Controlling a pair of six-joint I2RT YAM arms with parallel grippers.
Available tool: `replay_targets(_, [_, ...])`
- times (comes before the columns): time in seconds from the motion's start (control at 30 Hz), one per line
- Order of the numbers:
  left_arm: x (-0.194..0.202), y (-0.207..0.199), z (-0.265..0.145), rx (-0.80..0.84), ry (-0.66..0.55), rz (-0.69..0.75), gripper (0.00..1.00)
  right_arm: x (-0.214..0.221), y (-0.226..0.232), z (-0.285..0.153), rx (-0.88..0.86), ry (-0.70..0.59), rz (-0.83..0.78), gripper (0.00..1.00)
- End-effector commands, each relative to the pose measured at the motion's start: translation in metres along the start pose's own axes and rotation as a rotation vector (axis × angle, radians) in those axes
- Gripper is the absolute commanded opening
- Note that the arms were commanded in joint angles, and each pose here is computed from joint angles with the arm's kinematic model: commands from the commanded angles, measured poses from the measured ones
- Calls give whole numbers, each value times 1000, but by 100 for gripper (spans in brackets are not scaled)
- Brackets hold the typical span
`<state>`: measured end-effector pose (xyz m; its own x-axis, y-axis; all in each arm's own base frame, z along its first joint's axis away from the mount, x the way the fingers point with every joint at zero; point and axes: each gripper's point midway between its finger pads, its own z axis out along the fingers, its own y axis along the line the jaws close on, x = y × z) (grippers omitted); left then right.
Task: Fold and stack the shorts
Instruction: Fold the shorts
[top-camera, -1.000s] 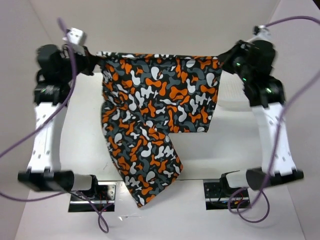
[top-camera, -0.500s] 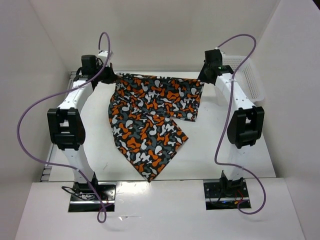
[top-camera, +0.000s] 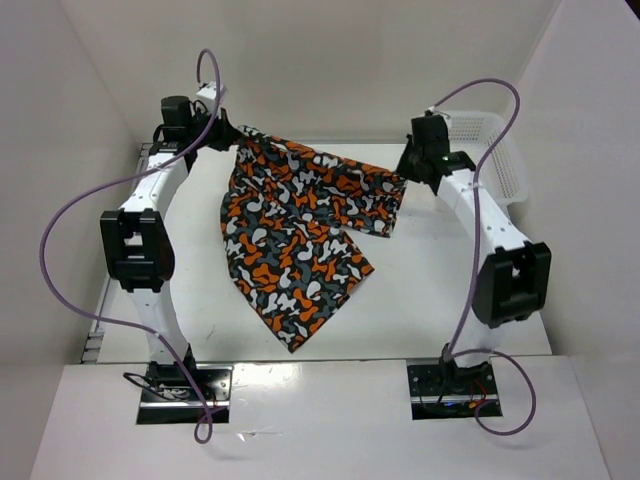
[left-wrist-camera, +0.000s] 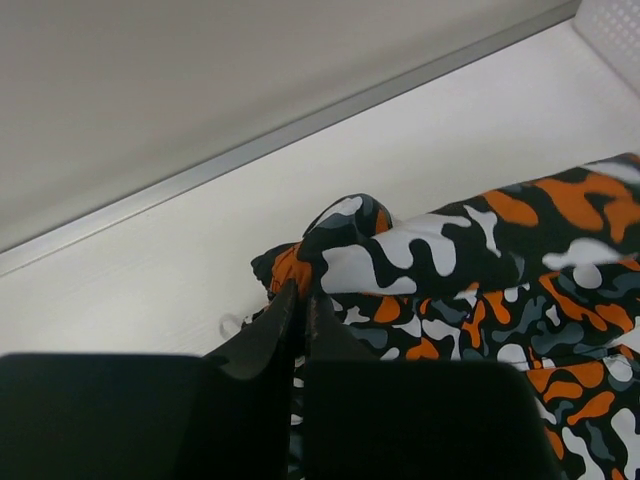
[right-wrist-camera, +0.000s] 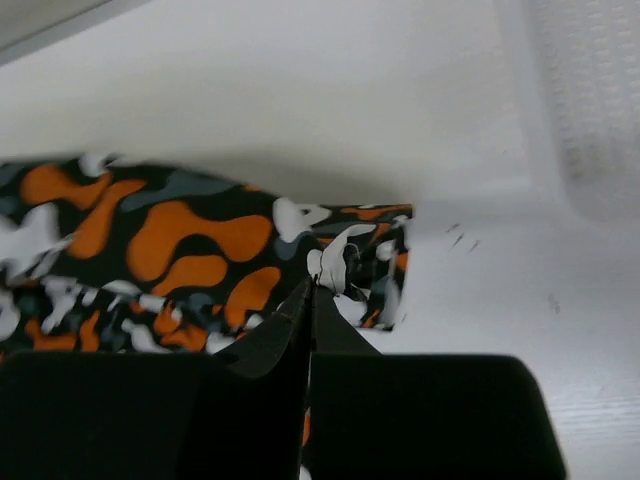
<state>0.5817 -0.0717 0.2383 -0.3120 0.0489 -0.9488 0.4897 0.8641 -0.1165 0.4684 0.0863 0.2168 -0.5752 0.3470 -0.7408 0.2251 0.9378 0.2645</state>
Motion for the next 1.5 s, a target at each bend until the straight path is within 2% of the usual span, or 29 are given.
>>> replay_targets(0.0, [-23,5,-1,34,-51,31,0,13,64,-70,-192,-58,-119,0])
replay_targets(0.07, [-22,7,-2,18,-39,23,0,37,96,-103,-270,-60,-182,0])
replay_targets(0.2, [-4,20,-10,-38,15,-17,0,68,121,-143,-333,-44,-263,0])
replay_targets(0.33, [16,27,-23,-59,45,-47,0,92,159,-192,-541,7,-321,0])
replay_targets(0.5, [24,46,-49,-108,66,-83,0,166,192,-239,-704,110,-523,0])
replay_targets(0.57, [27,54,-58,-128,71,-97,0,203,193,-241,-702,166,-599,0])
replay_targets(0.67, [35,58,-68,-136,100,-129,0,274,205,-263,-790,271,-719,0])
replay_targets(0.8, [51,54,-78,-142,130,-157,0,326,209,-267,-824,337,-781,0])
replay_targets(1.0, [66,52,-95,-166,157,-184,0,373,198,-261,-837,443,-792,0])
replay_targets(1.2, [93,50,-128,-205,199,-242,0,415,181,-257,-816,516,-836,0])
replay_targets(1.23, [96,51,-133,-214,204,-252,4,424,176,-257,-805,535,-846,0])
replay_targets(1.3, [94,49,-146,-244,211,-258,47,431,175,-257,-802,544,-860,1])
replay_targets(1.33, [92,48,-151,-259,215,-257,66,431,172,-257,-795,549,-865,7])
replay_targets(1.37, [84,50,-160,-301,209,-242,80,431,172,-257,-795,549,-865,17])
replay_targets(1.4, [79,50,-166,-324,209,-237,94,430,170,-255,-782,547,-870,44])
replay_targets(1.47, [59,49,-180,-369,178,-207,99,427,163,-252,-751,534,-865,73])
